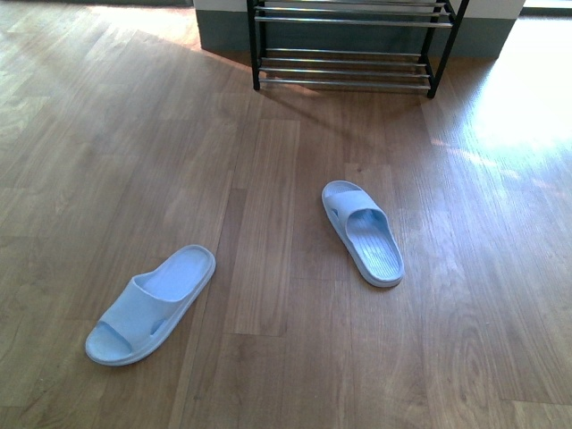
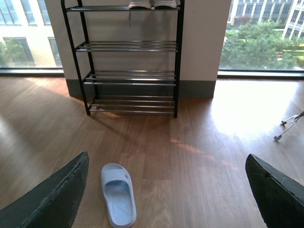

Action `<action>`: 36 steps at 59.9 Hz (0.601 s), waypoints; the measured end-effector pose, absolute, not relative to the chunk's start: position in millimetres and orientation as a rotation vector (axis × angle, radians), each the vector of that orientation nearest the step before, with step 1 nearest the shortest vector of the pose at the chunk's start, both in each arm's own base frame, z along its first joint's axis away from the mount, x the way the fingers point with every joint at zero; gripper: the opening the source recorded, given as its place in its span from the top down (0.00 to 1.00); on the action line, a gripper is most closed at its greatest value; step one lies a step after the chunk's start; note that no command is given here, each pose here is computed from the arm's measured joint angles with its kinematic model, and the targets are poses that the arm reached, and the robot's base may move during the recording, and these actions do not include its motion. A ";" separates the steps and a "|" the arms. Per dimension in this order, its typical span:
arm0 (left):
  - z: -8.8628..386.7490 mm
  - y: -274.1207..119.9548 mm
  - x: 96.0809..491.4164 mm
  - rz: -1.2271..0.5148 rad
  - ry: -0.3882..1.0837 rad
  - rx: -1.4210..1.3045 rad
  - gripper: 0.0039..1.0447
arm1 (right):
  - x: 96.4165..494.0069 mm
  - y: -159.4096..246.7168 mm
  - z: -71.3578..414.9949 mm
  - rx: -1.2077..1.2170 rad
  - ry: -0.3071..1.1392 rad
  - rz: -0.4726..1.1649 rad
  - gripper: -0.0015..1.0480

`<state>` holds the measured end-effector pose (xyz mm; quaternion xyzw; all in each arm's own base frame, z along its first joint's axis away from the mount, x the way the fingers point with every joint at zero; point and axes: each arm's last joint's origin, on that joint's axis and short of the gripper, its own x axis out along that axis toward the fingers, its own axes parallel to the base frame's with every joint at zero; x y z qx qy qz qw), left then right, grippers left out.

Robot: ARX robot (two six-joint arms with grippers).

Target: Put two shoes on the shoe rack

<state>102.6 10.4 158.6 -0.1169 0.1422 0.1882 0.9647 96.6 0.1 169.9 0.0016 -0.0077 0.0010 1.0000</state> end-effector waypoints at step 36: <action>49.8 91.9 289.0 0.306 0.951 -0.137 0.09 | 96.6 0.1 169.9 0.003 -0.015 0.002 0.09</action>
